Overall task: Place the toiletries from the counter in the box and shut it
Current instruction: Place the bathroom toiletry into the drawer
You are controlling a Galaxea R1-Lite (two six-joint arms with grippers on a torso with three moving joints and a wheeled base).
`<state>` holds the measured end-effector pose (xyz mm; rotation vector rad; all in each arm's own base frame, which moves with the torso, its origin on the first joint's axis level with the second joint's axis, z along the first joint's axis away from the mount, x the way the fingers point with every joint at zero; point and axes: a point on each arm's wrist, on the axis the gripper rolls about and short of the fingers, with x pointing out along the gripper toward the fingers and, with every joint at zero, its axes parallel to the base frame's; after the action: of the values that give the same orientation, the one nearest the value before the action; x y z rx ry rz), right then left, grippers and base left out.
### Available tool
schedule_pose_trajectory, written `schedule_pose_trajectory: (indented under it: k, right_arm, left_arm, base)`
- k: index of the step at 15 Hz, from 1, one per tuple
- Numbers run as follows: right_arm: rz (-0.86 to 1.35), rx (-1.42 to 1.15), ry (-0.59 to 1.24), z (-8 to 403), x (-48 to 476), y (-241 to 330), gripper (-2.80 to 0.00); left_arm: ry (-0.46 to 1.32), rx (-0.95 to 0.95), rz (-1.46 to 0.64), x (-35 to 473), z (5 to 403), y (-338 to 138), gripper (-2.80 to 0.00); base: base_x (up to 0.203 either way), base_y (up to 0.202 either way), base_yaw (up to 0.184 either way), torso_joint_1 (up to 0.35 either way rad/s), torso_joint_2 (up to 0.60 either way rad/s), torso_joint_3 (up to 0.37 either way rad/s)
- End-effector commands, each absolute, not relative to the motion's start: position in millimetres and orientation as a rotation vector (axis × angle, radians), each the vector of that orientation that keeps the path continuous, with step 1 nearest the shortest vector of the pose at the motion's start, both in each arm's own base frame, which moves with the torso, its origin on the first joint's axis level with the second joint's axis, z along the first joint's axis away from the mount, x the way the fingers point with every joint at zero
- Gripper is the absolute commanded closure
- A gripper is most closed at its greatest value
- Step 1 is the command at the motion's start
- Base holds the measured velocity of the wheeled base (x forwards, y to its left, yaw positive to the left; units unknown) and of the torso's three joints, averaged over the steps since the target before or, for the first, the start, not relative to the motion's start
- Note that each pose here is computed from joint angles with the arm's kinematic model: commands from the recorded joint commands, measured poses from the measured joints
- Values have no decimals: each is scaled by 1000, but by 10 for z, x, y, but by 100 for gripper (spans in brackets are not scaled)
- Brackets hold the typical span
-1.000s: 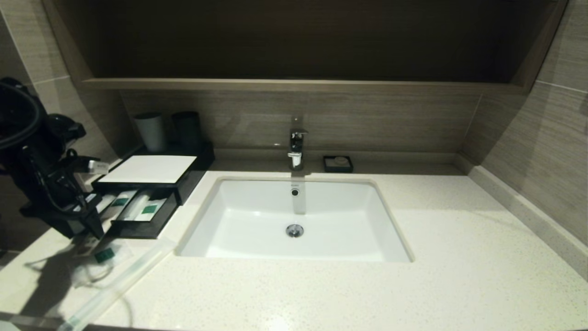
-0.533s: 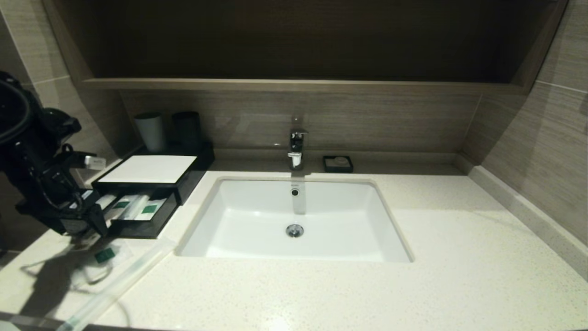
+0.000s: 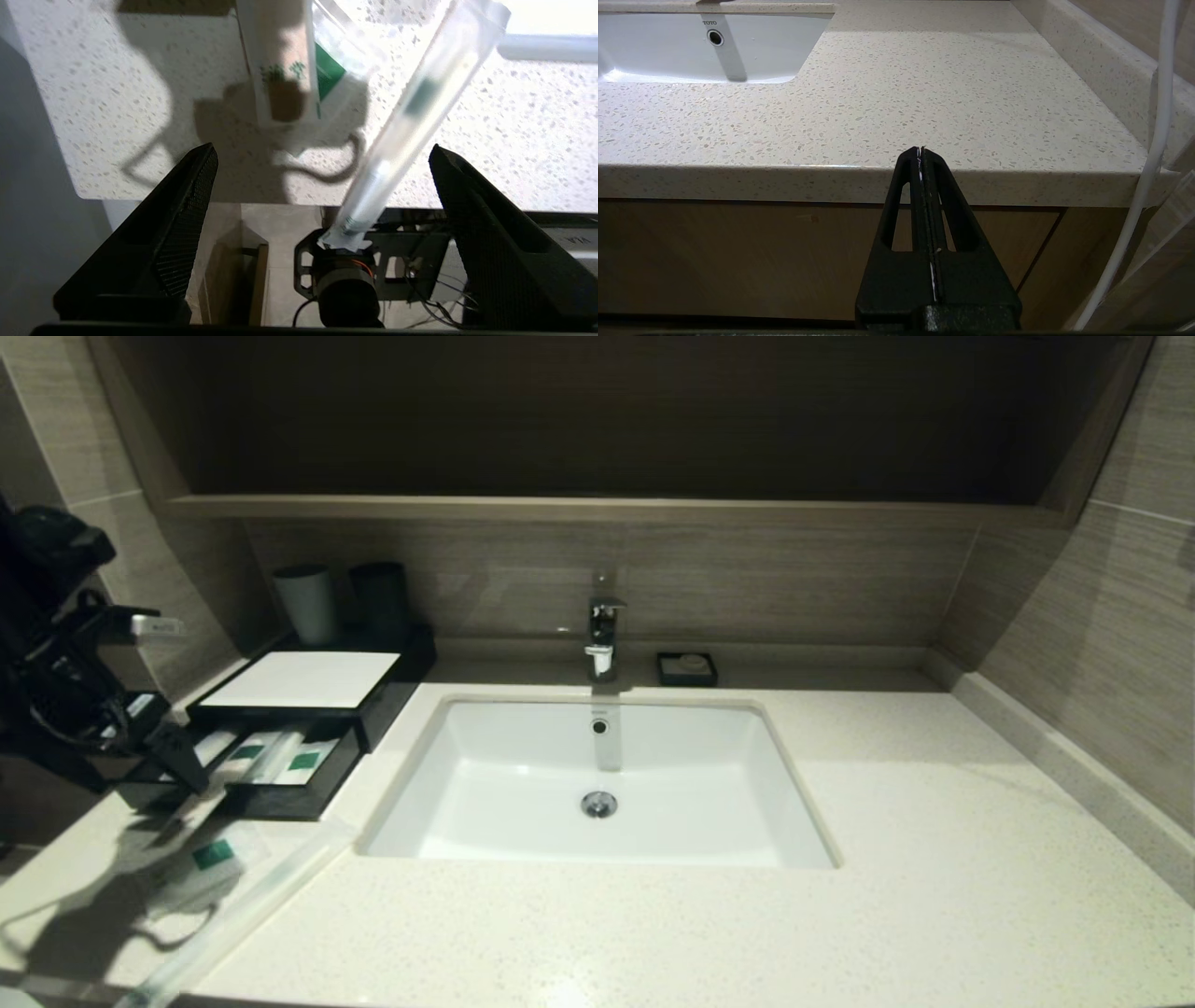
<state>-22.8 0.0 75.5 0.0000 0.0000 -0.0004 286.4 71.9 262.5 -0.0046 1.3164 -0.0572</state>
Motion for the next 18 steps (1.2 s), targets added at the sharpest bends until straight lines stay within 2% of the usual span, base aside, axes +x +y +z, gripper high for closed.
schedule_pose_trajectory:
  k: [1, 2, 6, 18]
  right_arm:
    - [0, 0, 0, 755, -228, 0, 0]
    - [0, 0, 0, 755, -228, 0, 0]
    - [0, 0, 0, 755, -228, 0, 0]
    - [0, 0, 0, 755, -228, 0, 0]
  left_arm:
    - [1321, -26, -68, 2782, 2671, 695, -280]
    - [1341, -58, -79, 2775, 2650, 693, 0]
    - [1393, -132, -52, 2787, 2548, 694, 0]
    - [1502, -123, -12, 2908, 2294, 752, 0]
  base:
    - [0, 0, 0, 0, 0, 0]
    - [0, 0, 0, 0, 0, 0]
    - [0, 0, 0, 0, 0, 0]
    - [0, 0, 0, 0, 0, 0]
